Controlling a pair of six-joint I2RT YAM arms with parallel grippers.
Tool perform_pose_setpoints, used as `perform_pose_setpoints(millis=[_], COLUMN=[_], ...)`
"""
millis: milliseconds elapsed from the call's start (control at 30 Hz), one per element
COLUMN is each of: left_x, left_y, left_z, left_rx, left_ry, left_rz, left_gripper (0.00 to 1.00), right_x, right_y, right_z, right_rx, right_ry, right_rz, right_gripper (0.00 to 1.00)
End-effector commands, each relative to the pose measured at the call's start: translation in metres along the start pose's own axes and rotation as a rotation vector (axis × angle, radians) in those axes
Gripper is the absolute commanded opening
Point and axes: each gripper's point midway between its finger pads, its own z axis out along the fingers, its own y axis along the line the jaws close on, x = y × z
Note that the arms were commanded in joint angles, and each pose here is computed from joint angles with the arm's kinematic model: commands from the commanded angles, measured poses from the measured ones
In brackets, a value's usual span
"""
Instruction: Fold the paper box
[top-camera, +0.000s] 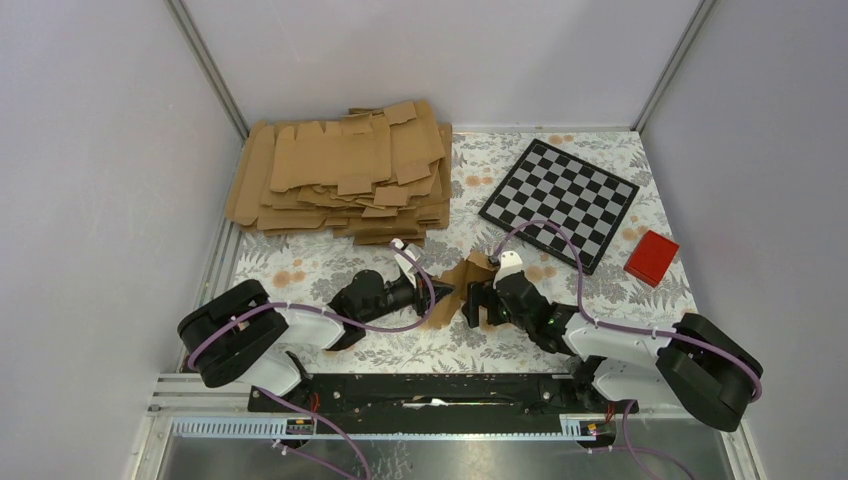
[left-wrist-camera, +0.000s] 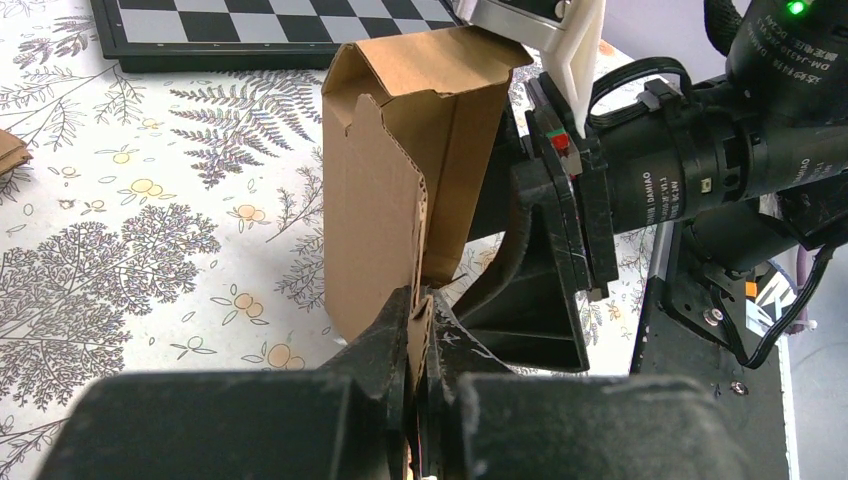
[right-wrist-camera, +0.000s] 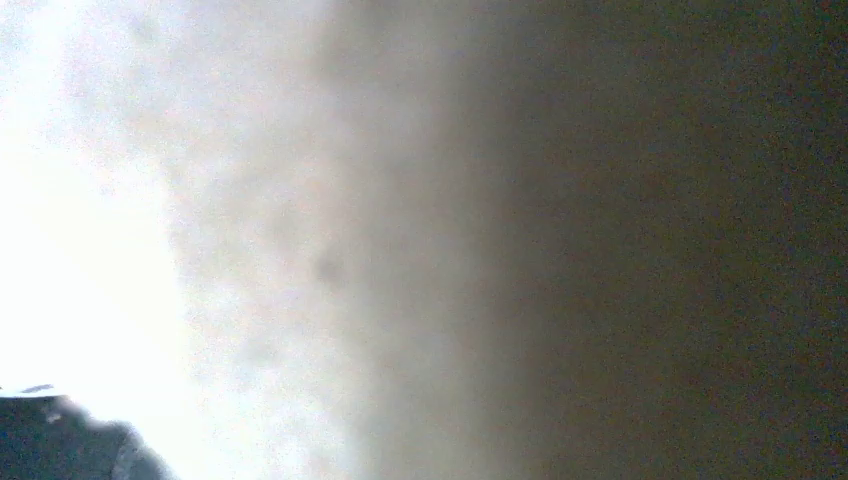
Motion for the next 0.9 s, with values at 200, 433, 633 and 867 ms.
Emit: perform_pose_setpoints(millis=[200, 433, 633, 867], left_x=[-0.003, -0.001, 0.001, 0.004], left_y=[-0.011, -0.011, -0.011, -0.012], left_z=[0.005, 0.006, 0.008, 0.009], left_rx=[0.05, 0.05, 0.056, 0.064], left_ry=[0.008, 0.015, 0.026, 0.039], left_rz=[-0.004, -0.004, -0.004, -0.009], left_gripper=[0.0, 0.0, 0.0, 0.0], right_x=[0.007, -0.004, -0.001, -0.002], right_y=[0.004, -0.017, -0.025, -0.031], right_z=[0.003, 0.006, 0.011, 0.013], right_rx=[-0.005, 0.132, 0.189, 0.228], right_ry=[0.027, -0.036, -0.03, -0.035], right_rz=[-0.007, 0.048, 0.075, 0.08], right_gripper=[0.79, 0.62, 0.55, 0.47])
